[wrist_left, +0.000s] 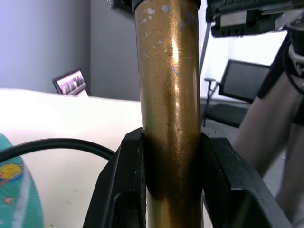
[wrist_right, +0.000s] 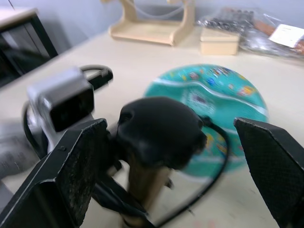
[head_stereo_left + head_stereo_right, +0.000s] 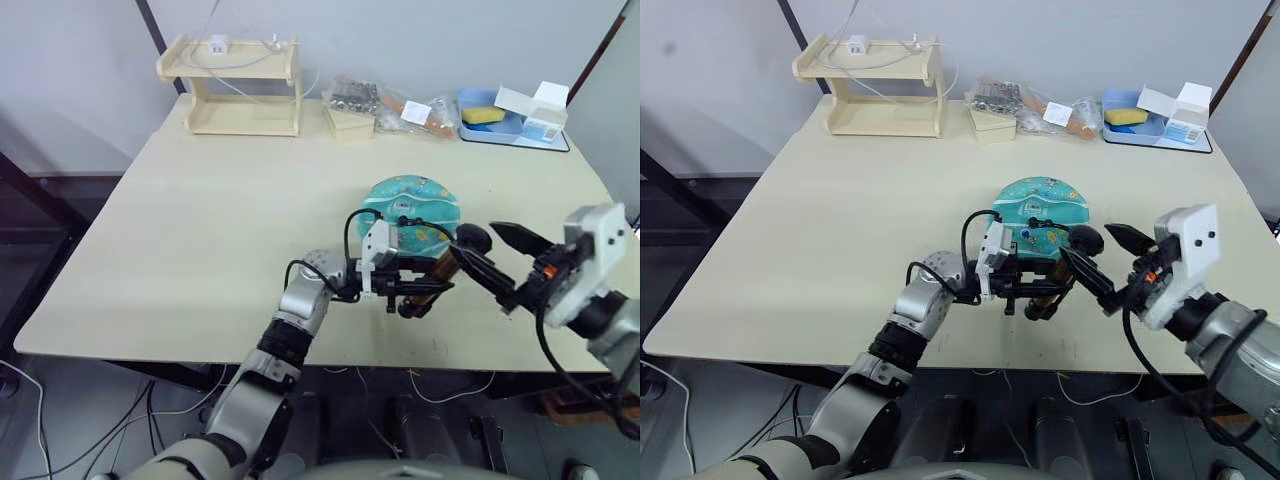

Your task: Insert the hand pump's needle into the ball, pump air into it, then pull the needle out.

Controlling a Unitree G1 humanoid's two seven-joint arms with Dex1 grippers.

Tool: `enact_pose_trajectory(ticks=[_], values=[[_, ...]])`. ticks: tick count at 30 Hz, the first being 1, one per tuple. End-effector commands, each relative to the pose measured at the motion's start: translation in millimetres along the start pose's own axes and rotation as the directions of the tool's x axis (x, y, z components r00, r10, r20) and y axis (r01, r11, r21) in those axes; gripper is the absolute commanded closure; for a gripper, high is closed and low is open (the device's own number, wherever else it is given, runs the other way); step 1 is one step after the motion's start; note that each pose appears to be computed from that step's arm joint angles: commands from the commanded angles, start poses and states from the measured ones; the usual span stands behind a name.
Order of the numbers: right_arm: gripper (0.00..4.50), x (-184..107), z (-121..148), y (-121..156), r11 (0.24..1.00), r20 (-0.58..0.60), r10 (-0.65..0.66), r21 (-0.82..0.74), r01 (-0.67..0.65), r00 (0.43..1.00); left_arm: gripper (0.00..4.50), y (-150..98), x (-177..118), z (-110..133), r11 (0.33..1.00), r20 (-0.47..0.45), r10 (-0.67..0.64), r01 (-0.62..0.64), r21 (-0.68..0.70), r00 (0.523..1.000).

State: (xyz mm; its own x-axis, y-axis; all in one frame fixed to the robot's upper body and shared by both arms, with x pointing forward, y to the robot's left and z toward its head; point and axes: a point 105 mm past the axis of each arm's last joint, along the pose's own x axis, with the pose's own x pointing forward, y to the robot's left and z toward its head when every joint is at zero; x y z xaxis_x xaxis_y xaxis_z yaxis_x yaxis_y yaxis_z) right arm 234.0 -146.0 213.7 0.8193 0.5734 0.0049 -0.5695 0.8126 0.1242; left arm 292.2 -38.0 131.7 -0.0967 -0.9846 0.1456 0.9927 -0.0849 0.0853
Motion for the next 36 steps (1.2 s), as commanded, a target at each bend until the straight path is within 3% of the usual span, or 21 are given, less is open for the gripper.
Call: enact_pose_trajectory(ticks=[1, 22, 25, 27, 28, 35, 36], values=[[0.00, 5, 4, 1, 0.999, 0.036, 0.000, 0.035, -0.001, 0.999, 3.46, -1, 5, 12, 0.999, 0.084, -0.018, 0.015, 0.040, 0.996], [0.00, 19, 14, 10, 0.997, 0.070, 0.074, 0.016, -0.076, 0.995, 3.46, -4, 7, 16, 0.998, 0.081, -0.044, 0.041, 0.047, 0.996], [1.19, 20, 17, 11, 0.996, 0.082, 0.086, 0.016, -0.087, 0.993, 3.46, -5, 6, 14, 0.998, 0.074, -0.047, 0.044, 0.043, 0.996], [2.26, 20, 17, 13, 0.995, 0.079, 0.097, 0.013, -0.099, 0.992, 3.46, -4, 6, 14, 0.998, 0.072, -0.048, 0.045, 0.041, 0.996], [2.43, 20, 17, 14, 0.995, 0.076, 0.102, 0.011, -0.104, 0.992, 3.46, -4, 6, 14, 0.998, 0.072, -0.047, 0.045, 0.040, 0.996], [2.42, 21, 20, 16, 0.994, 0.061, 0.112, -0.022, -0.111, 0.992, 3.46, -6, 2, 10, 0.996, 0.040, -0.087, 0.088, -0.022, 0.995], [2.42, 22, 19, 16, 0.993, 0.048, 0.111, -0.037, -0.109, 0.993, 2.45, -7, -2, 10, 0.995, 0.018, -0.097, 0.097, -0.025, 0.995]])
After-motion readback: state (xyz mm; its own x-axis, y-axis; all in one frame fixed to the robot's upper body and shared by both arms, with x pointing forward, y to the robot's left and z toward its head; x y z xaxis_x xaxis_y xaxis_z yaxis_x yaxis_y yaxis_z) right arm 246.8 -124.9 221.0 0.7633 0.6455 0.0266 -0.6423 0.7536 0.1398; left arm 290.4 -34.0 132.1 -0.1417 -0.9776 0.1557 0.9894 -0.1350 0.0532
